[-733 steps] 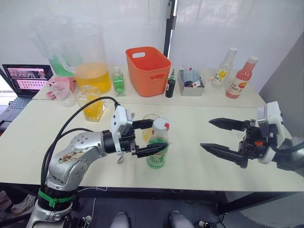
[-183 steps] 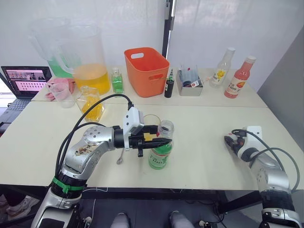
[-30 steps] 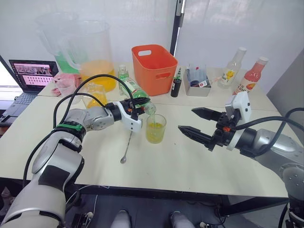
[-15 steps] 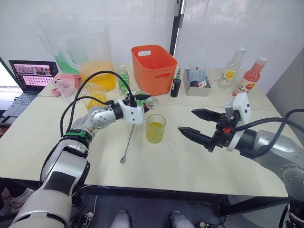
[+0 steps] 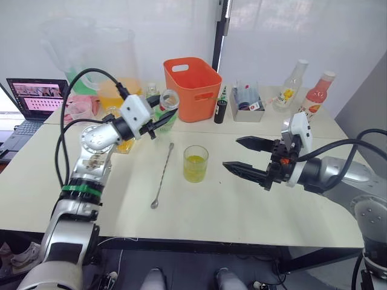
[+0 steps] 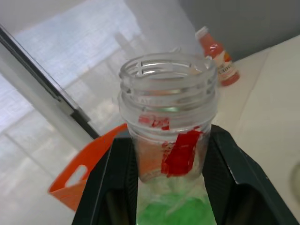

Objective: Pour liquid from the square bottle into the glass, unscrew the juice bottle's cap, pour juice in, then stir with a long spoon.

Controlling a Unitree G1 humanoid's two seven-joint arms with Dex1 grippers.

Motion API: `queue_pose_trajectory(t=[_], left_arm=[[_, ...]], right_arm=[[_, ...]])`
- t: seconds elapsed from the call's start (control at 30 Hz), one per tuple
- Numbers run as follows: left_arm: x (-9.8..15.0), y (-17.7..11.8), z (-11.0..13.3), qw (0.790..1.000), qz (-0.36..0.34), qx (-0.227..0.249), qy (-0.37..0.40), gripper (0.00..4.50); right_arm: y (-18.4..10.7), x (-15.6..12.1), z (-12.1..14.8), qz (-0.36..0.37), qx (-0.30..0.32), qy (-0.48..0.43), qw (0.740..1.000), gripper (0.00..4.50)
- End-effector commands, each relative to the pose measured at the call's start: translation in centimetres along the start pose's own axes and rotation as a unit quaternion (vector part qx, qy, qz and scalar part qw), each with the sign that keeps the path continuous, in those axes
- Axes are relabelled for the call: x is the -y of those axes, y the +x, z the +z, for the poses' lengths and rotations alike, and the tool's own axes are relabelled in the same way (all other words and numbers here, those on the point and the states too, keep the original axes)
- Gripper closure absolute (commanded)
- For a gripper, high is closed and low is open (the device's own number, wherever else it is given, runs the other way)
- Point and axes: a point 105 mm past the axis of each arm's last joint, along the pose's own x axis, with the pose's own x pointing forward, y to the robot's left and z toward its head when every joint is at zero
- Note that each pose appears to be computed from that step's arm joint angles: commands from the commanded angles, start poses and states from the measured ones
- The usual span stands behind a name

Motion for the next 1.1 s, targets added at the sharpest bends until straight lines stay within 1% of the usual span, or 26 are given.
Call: queue_pose_trajectory(t=[0.03, 0.1, 0.17, 0.27, 0.33, 0.47, 0.5, 0.57, 0.7, 0.77, 0.83, 0.9, 0.97, 1.1], left_arm=[[-1.4, -2.1, 2.6, 0.999, 0.036, 0.010, 0.002, 3.05], [-1.4, -3.3, 2.5, 0.999, 0.051, -0.006, -0.011, 3.05], [-1.2, -5.1, 2.3, 0.997, 0.066, -0.026, -0.042, 3.05], [-0.4, -7.7, 1.9, 0.988, 0.080, -0.044, -0.125, 3.05], [-0.5, -9.7, 1.8, 0.981, 0.101, -0.056, -0.157, 3.05], [-2.3, -13.3, 0.9, 0.963, 0.173, -0.088, -0.186, 3.05], [-3.2, -14.5, 0.4, 0.955, 0.203, -0.103, -0.188, 3.05], [-4.3, -16.1, -0.2, 0.945, 0.239, -0.117, -0.193, 3.05], [-5.7, -17.7, -0.8, 0.933, 0.271, -0.124, -0.202, 3.05], [-7.0, -18.4, -1.3, 0.925, 0.296, -0.122, -0.202, 3.05], [-8.7, -19.1, -2.5, 0.915, 0.324, -0.135, -0.200, 3.05], [-9.6, -19.2, -3.4, 0.910, 0.334, -0.149, -0.197, 3.05], [-10.4, -18.9, -4.0, 0.908, 0.337, -0.151, -0.197, 3.05], [-12.6, -18.2, -5.0, 0.899, 0.365, -0.152, -0.190, 3.05]], right_arm=[[-0.1, 0.1, 1.0, 0.024, 0.008, -0.024, 0.999, 0.02], [-0.1, 0.5, 0.9, 0.030, -0.001, -0.020, 0.999, 0.02], [0.0, 0.9, 0.8, 0.042, -0.009, -0.018, 0.999, 0.02], [0.4, 1.6, 0.8, 0.056, -0.014, -0.020, 0.998, 0.02], [0.8, 1.9, 0.8, 0.059, -0.017, -0.025, 0.998, 0.02], [1.5, 1.8, 1.0, 0.072, -0.008, -0.027, 0.997, 0.02], [1.6, 1.5, 1.2, 0.076, -0.002, -0.027, 0.997, 0.02], [1.6, 1.2, 1.3, 0.081, 0.004, -0.027, 0.996, 0.02], [1.4, 1.1, 1.4, 0.069, 0.012, -0.033, 0.997, 0.02], [1.2, 1.0, 1.4, 0.063, 0.014, -0.033, 0.997, 0.02], [1.0, 0.9, 1.1, 0.053, 0.012, -0.034, 0.998, 0.02], [0.9, 0.8, 1.0, 0.045, 0.012, -0.035, 0.998, 0.02], [0.8, 0.8, 1.0, 0.035, 0.014, -0.035, 0.999, 0.02], [0.5, 0.6, 0.9, 0.016, 0.016, -0.036, 0.999, 0.02]])
